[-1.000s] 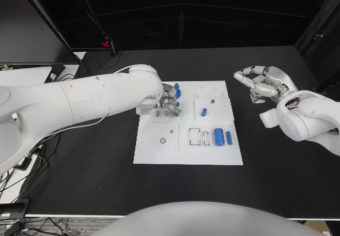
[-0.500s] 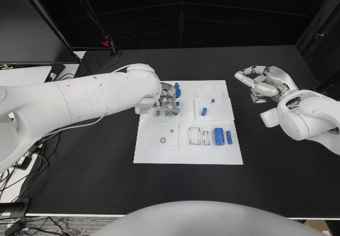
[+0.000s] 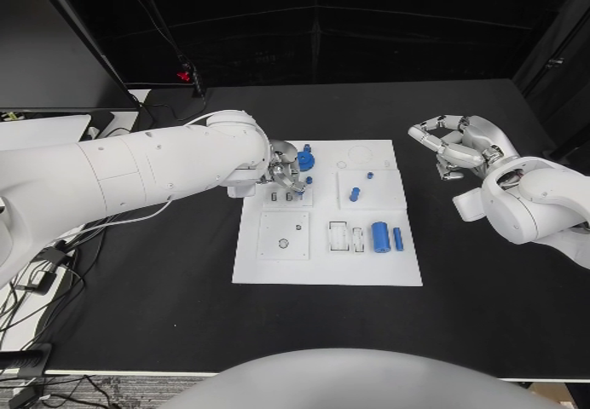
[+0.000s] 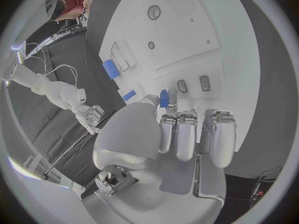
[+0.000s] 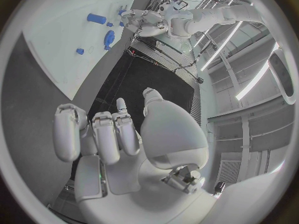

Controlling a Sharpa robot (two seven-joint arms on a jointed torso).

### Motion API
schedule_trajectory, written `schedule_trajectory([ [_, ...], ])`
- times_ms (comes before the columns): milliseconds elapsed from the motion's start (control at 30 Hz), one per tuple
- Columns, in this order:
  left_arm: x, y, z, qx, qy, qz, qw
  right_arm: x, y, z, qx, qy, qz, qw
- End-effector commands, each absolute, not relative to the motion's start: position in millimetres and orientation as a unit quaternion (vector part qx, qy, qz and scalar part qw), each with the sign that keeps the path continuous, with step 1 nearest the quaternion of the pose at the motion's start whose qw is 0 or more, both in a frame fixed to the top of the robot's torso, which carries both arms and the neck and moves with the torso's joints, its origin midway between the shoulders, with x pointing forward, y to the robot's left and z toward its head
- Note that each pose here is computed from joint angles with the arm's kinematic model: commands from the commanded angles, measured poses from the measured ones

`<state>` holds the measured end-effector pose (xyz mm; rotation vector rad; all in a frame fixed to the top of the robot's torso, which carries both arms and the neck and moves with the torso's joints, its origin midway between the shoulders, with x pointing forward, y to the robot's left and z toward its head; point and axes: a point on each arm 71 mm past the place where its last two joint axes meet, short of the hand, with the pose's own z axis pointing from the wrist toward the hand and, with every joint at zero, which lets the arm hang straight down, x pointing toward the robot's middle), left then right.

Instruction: Assemble the parts on the task board

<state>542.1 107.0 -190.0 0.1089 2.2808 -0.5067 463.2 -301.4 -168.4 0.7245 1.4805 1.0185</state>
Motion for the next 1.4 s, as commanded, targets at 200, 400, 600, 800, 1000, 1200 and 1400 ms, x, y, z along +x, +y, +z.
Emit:
schedule_trajectory([
  [200,541.6,127.1,-186.4,0.001,0.895,-0.192,0.404,462.9,-301.0,-167.5,0.306,0.629,0.435,0.567],
  [400,537.6,137.4,-187.7,-0.014,0.900,-0.172,0.400,462.7,-301.3,-167.4,0.306,0.629,0.435,0.567],
  [600,535.7,141.7,-188.1,-0.027,0.901,-0.156,0.404,462.6,-301.5,-167.3,0.306,0.629,0.436,0.567],
  [800,535.3,141.6,-188.4,-0.032,0.901,-0.149,0.406,462.6,-301.0,-167.3,0.305,0.629,0.436,0.567],
  [1000,535.8,141.4,-189.2,-0.036,0.901,-0.144,0.407,462.6,-301.1,-167.4,0.305,0.629,0.437,0.567],
  [1200,536.6,139.5,-190.4,-0.037,0.901,-0.143,0.407,462.6,-301.0,-167.4,0.305,0.629,0.437,0.566],
  [1400,535.8,135.8,-193.1,-0.029,0.906,-0.142,0.399,462.4,-300.3,-167.4,0.304,0.629,0.438,0.566],
])
